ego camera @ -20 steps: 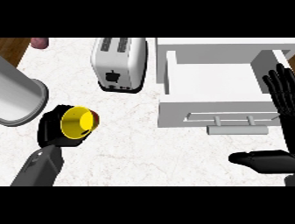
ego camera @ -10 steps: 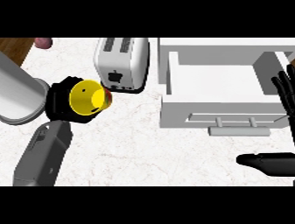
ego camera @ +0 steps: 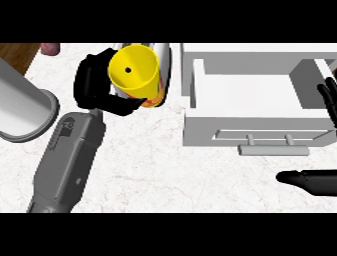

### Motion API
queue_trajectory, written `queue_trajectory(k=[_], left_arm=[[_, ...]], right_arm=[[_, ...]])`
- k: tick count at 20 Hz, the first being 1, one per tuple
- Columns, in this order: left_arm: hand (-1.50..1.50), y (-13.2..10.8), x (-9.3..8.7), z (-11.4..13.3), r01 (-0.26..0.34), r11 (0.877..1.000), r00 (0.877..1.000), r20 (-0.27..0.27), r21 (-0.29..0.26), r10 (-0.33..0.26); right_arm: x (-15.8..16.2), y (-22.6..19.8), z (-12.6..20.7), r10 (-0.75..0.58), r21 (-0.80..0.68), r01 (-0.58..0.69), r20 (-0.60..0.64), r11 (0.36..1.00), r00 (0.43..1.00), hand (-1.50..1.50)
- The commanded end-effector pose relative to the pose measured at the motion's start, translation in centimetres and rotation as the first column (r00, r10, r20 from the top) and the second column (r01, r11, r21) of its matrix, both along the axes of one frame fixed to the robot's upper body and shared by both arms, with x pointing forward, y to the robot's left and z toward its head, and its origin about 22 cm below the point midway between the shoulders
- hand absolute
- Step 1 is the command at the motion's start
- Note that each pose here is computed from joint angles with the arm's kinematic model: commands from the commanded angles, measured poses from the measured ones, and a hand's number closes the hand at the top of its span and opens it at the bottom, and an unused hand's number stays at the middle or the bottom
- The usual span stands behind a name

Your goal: Pick up the cup, place it into the drawer and close the drawer

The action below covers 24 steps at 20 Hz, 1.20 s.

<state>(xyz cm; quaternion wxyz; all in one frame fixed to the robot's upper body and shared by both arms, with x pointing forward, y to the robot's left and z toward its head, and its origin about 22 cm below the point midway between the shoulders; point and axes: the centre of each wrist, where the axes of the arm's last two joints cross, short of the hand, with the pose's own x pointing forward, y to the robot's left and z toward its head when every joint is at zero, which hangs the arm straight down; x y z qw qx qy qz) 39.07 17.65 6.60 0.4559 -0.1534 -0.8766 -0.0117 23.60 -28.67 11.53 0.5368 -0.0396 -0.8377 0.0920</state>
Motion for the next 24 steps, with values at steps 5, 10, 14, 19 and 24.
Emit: queue_trajectory(k=[5,10,14,19,24], left_arm=[[1.50,-7.7,2.4,9.7,0.012,0.993,1.000,0.021,0.115,-0.015],[1.50,-10.3,2.3,10.4,-0.014,0.990,1.000,-0.018,0.140,0.017],[1.50,-13.3,2.4,11.6,0.015,0.988,0.995,-0.102,0.155,0.001],[1.50,-13.9,3.6,9.8,-0.008,0.988,0.985,-0.167,0.153,0.034],[1.50,-14.9,3.5,8.2,-0.011,0.978,0.981,-0.186,0.207,0.050]], right_arm=[[0.9,0.0,-0.2,0.020,0.001,-0.020,0.003,1.000,1.000,-1.50],[-1.0,-1.0,-1.3,0.043,-0.008,-0.043,-0.012,0.999,0.999,-1.50],[-0.9,0.1,-1.6,0.019,-0.003,-0.019,-0.009,1.000,1.000,-1.50],[0.4,-1.5,-0.5,0.038,-0.001,-0.038,0.013,0.999,0.999,-1.50],[1.4,0.5,-0.7,0.046,-0.001,-0.046,0.005,0.999,0.999,-1.50]])
